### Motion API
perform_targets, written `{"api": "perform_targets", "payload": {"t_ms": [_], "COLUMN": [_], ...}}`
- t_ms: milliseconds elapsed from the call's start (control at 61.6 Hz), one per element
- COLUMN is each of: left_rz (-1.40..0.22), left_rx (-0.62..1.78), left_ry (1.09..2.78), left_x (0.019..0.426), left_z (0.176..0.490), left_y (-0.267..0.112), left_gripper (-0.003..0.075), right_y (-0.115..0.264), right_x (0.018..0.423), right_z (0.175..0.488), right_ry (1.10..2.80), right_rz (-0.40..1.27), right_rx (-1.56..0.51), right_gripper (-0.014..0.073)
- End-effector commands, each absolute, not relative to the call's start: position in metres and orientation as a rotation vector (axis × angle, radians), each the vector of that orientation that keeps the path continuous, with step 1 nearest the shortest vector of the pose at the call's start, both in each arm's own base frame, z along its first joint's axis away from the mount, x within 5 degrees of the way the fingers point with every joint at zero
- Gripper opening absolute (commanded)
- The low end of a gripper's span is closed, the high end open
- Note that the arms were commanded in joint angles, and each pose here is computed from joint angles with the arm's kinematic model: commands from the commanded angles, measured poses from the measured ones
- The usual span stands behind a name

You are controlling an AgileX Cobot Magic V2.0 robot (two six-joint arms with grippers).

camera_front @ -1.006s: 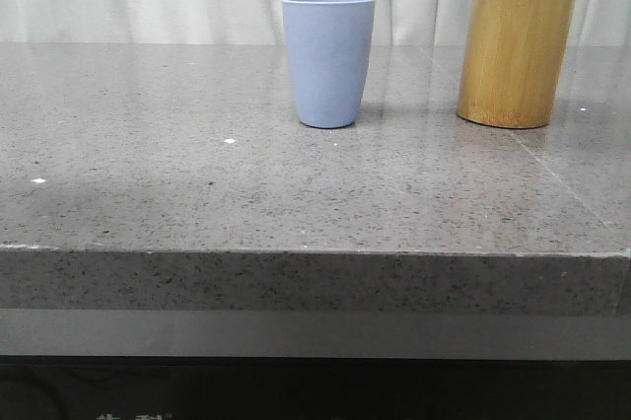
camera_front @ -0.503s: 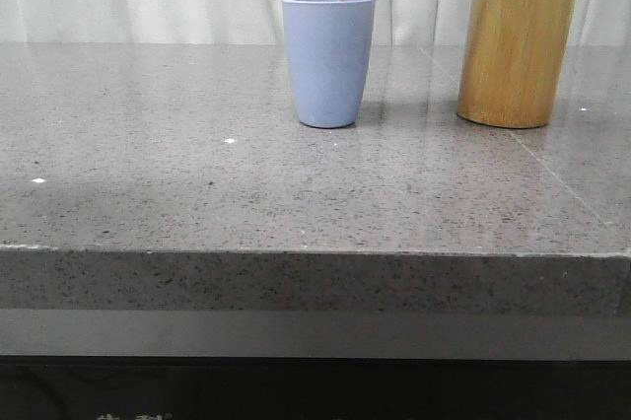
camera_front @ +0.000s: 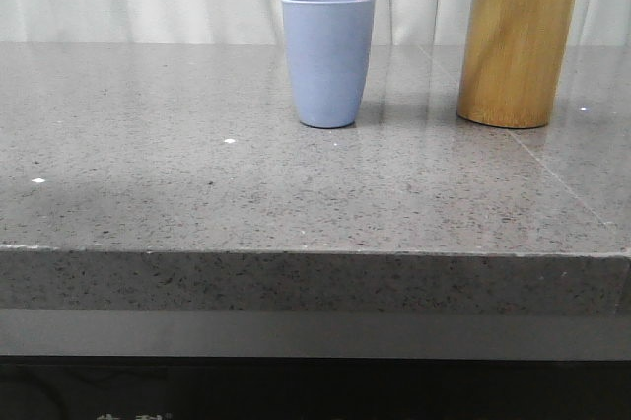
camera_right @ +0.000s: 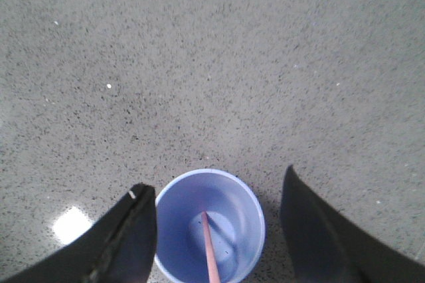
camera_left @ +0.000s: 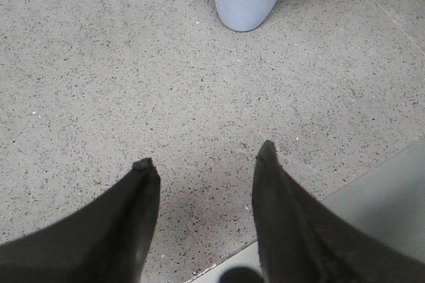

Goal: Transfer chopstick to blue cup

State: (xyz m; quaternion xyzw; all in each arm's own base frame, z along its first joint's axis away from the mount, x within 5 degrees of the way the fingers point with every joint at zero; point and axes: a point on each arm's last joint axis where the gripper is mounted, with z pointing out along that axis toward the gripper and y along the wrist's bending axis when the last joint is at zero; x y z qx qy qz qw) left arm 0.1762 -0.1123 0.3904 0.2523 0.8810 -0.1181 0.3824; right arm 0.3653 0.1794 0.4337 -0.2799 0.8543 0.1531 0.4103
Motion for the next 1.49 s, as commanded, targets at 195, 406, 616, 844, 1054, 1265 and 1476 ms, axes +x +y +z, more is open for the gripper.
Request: {"api": "perform_targets", "payload": {"t_ms": [195,406,616,844,1054,1265,1476], "left_rz": [-0.333,-0.333,-0.333,-0.333,-0.333,-0.333,-0.333], "left_rx": [0.622,0.622,0.622,0.622,0.622,0.622,0.622], "left_ry": [2.145,2.145,2.145,2.145,2.145,2.145,2.145], "left_x": [0.174,0.174,0.174,0.174,0.174,0.174,0.174], "left_z": [0.407,0.407,0.407,0.407,0.407,0.407,0.407], "left_y": [-0.113,-0.113,-0.113,-0.113,-0.113,-0.113,-0.113], "left_gripper": [0.0337,0.0337,0.0337,0.0337,0.0337,0.0336,0.0244], "right_y": [0.124,0.081,0.047,0.035,0.028,0.024,0.023], "right_x": [0.292,0.248,0.202,0.153,0.102,0.068,0.055], "right_z": [0.521,0.521,0.485,0.432,0.402,0.384,0.382], "right_ry": [1.976,1.974,1.971,1.994,1.939,1.884,1.873], "right_rz": [0.370,0.322,0.257,0.226,0.222,0.217,0.235], "right_rx": [-0.578,-0.445,-0.307,-0.272,-0.265,-0.265,-0.270], "right_gripper": [0.0450,0.0450,0.0450,0.0450,0.0450,0.0447,0.0311]}}
